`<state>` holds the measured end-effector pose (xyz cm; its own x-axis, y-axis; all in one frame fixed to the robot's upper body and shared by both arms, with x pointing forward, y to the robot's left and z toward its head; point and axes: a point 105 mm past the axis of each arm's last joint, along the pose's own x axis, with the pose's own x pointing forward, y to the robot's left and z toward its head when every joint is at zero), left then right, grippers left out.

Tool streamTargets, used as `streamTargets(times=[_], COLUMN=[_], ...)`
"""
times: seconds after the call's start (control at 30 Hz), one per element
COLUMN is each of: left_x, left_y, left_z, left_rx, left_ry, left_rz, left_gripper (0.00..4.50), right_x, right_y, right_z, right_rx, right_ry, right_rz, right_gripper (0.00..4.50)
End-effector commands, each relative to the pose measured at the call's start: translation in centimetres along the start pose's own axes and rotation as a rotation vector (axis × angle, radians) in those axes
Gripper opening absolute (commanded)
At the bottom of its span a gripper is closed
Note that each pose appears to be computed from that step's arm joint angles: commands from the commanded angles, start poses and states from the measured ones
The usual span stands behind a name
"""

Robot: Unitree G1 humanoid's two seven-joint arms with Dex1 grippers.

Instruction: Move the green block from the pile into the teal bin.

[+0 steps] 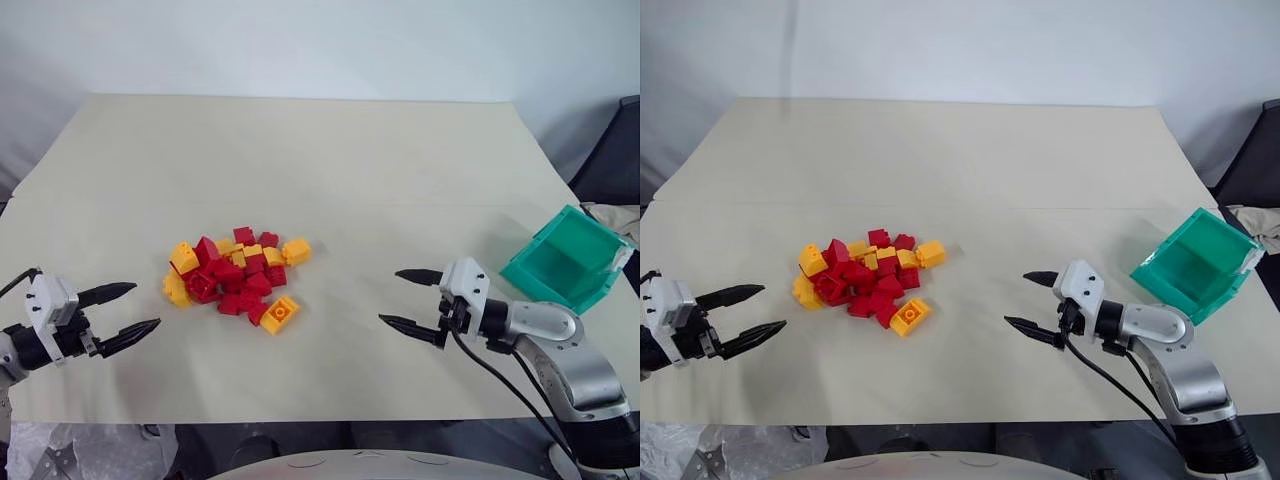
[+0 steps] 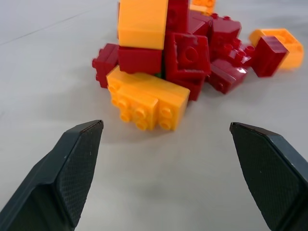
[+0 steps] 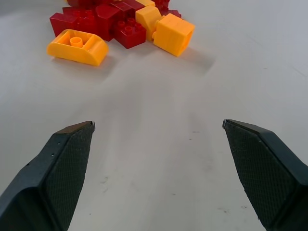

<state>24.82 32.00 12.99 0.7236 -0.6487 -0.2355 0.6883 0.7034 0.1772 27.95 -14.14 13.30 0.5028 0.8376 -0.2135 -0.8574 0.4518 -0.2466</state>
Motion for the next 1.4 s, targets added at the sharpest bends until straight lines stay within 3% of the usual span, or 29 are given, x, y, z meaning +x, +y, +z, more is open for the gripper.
streamTargets(times=[0.03, 0.23, 0.37, 0.47, 0.6, 0.77, 0.97, 1.13, 1.4], left_x=[0.3, 0.7, 1.1, 1.8, 3.1, 6.8, 9.3, 10.0, 7.8], left_y=[0.2, 0.6, 1.4, -0.2, -2.2, -5.3, -4.7, -1.1, 3.3], left_z=[1.3, 2.3, 1.8, 3.4, 4.8, 6.4, 5.3, 4.0, 3.9], left_rx=[0.054, -0.003, -0.015, -0.002, 0.050, 0.099, 0.080, 0.097, 0.110], left_ry=[-0.033, -0.060, 0.017, -0.054, -0.069, -0.105, -0.076, -0.018, 0.031], left_rz=[0.002, 0.050, 0.130, 0.030, -0.056, -0.193, -0.211, -0.077, 0.142], left_gripper=[4.50, 4.50, 4.50, 4.50, 3.59, 1.96, 0.05, 0.02, 0.02], right_x=[-0.3, -0.1, 0.2, 0.4, 0.5, 1.5, 2.5, 3.0, 3.2], right_y=[-0.6, -0.7, -0.9, -1.1, -1.1, -0.6, -0.3, 0.1, 1.3], right_z=[0.7, 0.9, 1.3, 1.5, 1.7, 3.0, 3.8, 4.8, 6.3], right_rx=[-0.023, -0.026, -0.027, -0.028, -0.028, -0.012, -0.019, -0.029, -0.010], right_ry=[-0.017, -0.023, -0.028, -0.040, -0.047, -0.102, -0.138, -0.178, -0.237], right_rz=[-0.027, -0.031, -0.037, -0.042, -0.035, 0.009, 0.030, 0.040, 0.118], right_gripper=[4.47, 4.47, 4.47, 4.47, 4.50, 4.50, 4.50, 4.50, 4.50])
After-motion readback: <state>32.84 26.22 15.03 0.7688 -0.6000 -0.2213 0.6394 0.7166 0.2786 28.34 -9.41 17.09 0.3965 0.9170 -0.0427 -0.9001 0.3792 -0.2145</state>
